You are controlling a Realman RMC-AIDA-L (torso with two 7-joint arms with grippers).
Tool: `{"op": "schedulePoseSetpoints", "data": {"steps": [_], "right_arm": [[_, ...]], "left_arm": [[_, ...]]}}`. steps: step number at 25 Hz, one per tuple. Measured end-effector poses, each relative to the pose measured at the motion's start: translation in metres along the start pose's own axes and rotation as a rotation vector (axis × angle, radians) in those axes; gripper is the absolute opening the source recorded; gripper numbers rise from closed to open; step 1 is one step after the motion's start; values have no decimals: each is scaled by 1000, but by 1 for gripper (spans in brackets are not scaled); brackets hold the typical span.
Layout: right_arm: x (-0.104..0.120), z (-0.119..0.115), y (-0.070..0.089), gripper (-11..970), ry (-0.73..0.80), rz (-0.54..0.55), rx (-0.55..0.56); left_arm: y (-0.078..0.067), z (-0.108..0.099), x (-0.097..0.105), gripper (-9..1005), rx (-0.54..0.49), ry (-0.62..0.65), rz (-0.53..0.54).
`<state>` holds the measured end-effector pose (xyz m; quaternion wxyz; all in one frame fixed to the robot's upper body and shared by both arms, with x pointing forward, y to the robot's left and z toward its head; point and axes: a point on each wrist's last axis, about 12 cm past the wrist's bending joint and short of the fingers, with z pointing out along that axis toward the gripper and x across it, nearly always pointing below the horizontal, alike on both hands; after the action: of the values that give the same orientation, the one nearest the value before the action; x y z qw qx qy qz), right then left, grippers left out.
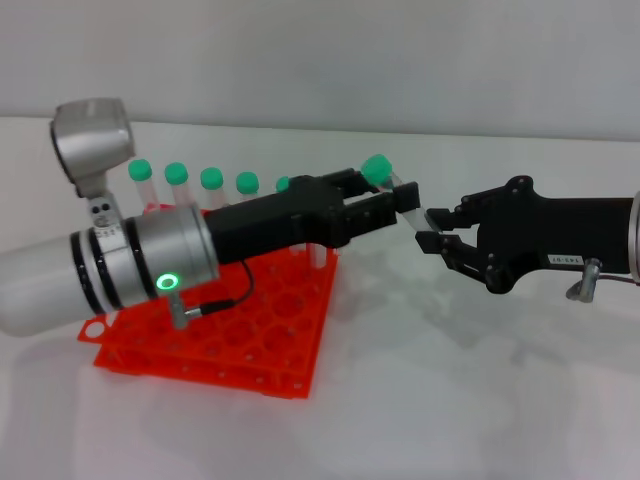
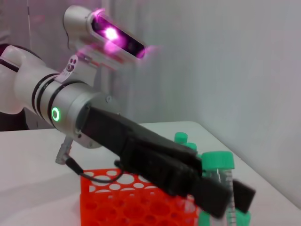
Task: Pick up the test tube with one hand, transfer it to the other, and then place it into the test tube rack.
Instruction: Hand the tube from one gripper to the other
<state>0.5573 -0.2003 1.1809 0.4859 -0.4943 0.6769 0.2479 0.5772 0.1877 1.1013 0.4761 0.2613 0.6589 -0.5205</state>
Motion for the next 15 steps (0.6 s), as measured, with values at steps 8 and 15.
{"op": "schedulePoseSetpoints", "data": {"steps": [8, 15], "right_arm": [[-1, -1, -3, 198, 0, -3, 19], [0, 0, -7, 198, 5, -5, 36]], "left_arm": [[2, 8, -1, 532, -18, 14, 11], [1, 9, -2, 459, -16, 0, 53]]}}
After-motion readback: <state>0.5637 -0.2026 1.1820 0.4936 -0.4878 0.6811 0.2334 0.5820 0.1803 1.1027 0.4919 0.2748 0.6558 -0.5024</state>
